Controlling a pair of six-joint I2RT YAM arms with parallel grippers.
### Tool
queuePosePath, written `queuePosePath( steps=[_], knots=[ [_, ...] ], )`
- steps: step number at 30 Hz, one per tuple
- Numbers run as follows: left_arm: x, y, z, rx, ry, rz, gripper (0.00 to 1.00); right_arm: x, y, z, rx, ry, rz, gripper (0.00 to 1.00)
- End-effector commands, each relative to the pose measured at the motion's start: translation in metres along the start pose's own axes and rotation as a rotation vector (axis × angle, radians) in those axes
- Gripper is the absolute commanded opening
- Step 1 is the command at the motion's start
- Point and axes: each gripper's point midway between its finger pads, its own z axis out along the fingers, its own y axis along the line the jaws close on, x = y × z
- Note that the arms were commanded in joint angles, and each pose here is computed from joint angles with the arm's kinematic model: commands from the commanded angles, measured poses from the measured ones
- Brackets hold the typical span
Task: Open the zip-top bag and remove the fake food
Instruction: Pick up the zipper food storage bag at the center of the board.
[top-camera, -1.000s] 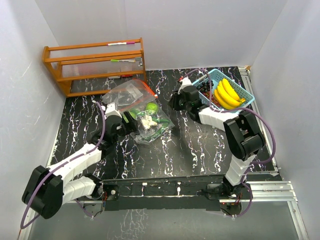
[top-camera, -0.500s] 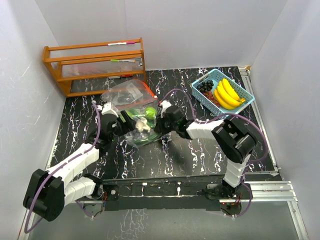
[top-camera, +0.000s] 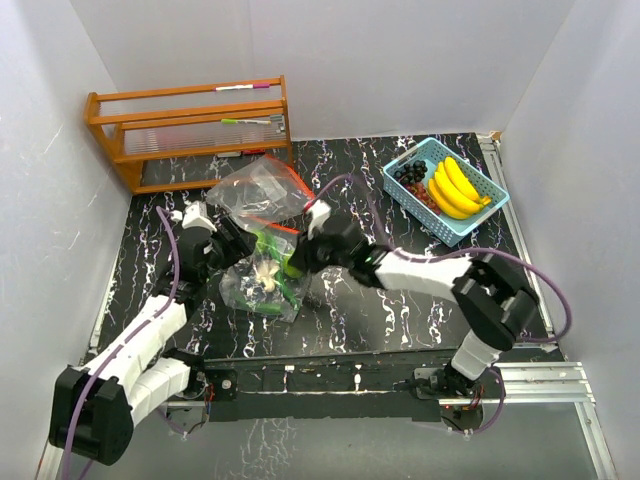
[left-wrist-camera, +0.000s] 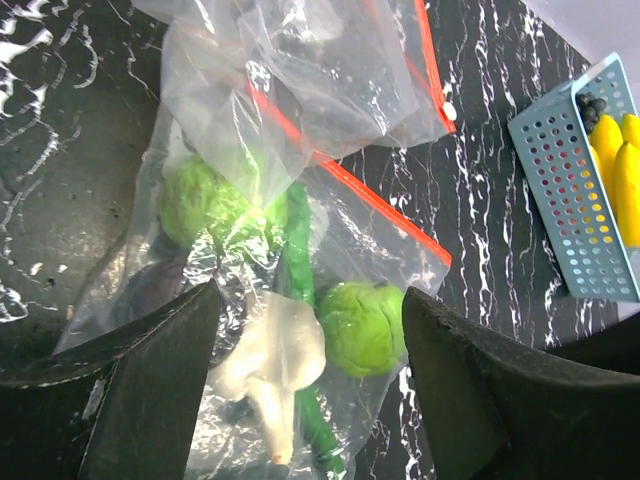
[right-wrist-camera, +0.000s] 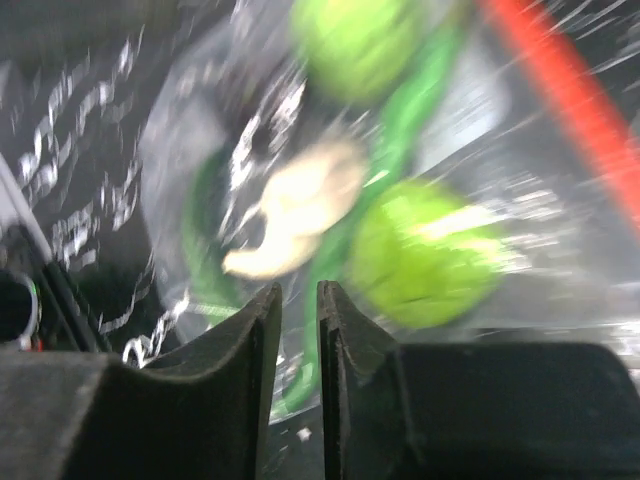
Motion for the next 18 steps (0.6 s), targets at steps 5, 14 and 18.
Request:
queuePosePath(
  steps=[5, 14, 18],
  knots=[
    [0.041, -0.029, 0.009, 0.213, 0.137, -0.101, 0.52, -0.101, -0.125, -0.048, 0.089, -0.208, 0.162, 0.47],
    [0.069, -0.016, 0.014, 0.199, 0.19, -0.102, 0.32, -0.072, -0.141, -0.019, -0.118, -0.107, 0.256, 0.61],
    [0.078, -0.012, 0.017, 0.194, 0.21, -0.115, 0.3, -0.057, -0.142, -0.006, -0.161, -0.078, 0.298, 0.61]
  ],
)
